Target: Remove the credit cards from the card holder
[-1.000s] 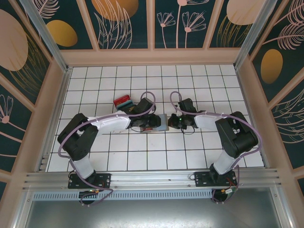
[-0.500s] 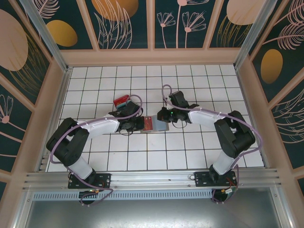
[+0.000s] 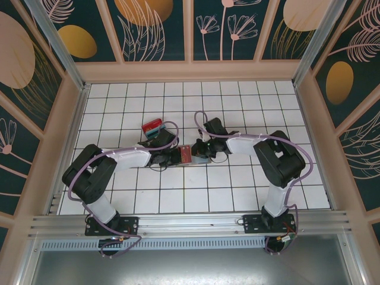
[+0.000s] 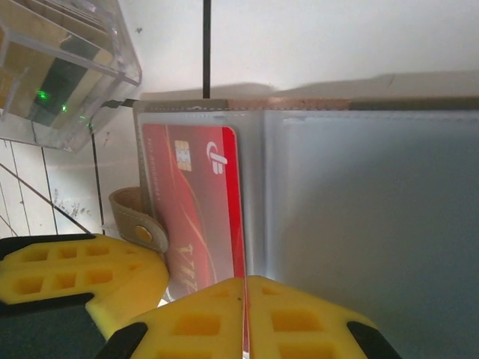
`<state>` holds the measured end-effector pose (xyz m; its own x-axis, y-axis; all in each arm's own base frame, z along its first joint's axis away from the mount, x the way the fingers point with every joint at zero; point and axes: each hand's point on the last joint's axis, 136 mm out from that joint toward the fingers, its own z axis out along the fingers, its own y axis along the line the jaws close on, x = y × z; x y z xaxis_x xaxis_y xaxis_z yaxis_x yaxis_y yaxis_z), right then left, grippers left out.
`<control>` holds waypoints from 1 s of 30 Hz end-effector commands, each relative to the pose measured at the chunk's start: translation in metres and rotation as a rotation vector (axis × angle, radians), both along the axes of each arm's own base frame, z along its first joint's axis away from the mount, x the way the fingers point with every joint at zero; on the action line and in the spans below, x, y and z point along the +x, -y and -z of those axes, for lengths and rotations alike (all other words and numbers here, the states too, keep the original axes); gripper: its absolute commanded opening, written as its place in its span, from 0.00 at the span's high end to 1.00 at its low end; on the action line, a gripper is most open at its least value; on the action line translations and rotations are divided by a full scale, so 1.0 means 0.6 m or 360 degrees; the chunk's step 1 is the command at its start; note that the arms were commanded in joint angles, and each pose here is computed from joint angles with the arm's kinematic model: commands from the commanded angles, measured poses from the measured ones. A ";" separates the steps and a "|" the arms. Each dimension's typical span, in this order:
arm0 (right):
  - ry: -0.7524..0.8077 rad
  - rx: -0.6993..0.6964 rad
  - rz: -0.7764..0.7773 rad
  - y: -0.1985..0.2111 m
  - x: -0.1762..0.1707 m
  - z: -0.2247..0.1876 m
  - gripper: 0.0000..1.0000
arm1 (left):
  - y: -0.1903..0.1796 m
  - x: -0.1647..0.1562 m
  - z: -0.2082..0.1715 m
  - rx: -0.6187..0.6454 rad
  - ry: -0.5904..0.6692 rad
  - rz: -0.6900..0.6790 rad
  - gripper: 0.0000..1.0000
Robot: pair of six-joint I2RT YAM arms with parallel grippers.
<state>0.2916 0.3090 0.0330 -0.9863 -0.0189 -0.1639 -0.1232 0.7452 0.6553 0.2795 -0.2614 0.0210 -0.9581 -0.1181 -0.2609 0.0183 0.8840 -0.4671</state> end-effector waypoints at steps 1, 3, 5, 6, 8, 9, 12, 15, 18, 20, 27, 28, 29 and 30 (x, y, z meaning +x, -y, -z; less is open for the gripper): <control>0.0003 0.0060 -0.0018 -0.021 0.003 -0.010 0.89 | -0.005 -0.016 0.022 0.0011 -0.0071 -0.0005 0.93; 0.0001 0.0062 -0.0021 -0.022 0.003 -0.009 0.87 | -0.006 -0.018 0.023 0.0011 -0.0076 -0.0005 0.93; -0.0002 0.0066 -0.0028 -0.024 0.002 -0.008 0.86 | -0.007 -0.017 0.023 0.0010 -0.0075 -0.0007 0.93; -0.0009 0.0064 -0.0028 -0.024 0.001 -0.006 0.85 | -0.005 -0.018 0.022 0.0007 -0.0077 -0.0007 0.93; -0.0021 0.0055 -0.0028 -0.023 0.000 0.000 0.84 | -0.005 -0.018 0.022 0.0005 -0.0079 -0.0007 0.93; -0.0025 0.0048 -0.0026 -0.022 -0.001 0.003 0.84 | -0.005 -0.018 0.023 0.0006 -0.0080 -0.0008 0.93; -0.0042 0.0001 -0.0011 -0.015 -0.002 0.016 0.83 | -0.005 -0.019 0.024 0.0009 -0.0086 -0.0006 0.93; -0.0035 -0.0033 0.0009 -0.009 0.000 0.019 0.82 | -0.006 -0.019 0.023 0.0012 -0.0087 -0.0003 0.93; -0.0016 -0.0065 0.0027 -0.003 0.003 0.017 0.82 | -0.006 -0.019 0.022 0.0018 -0.0088 0.0001 0.93; -0.0017 -0.0041 0.0009 -0.007 0.002 0.015 0.83 | -0.005 -0.018 0.022 0.0018 -0.0087 0.0001 0.93; -0.0076 0.0108 -0.0089 -0.032 -0.014 0.010 0.90 | 0.004 -0.017 0.015 -0.0018 -0.0085 0.0021 0.93; -0.0075 0.0108 -0.0092 -0.032 -0.015 0.010 0.91 | 0.003 -0.017 0.016 -0.0017 -0.0087 0.0019 0.93; -0.0075 0.0110 -0.0097 -0.032 -0.015 0.011 0.93 | 0.001 -0.020 0.030 0.0004 -0.0119 0.0017 0.93; -0.0077 0.0115 -0.0105 -0.033 -0.017 0.010 0.97 | 0.001 -0.021 0.032 0.0005 -0.0125 0.0018 0.93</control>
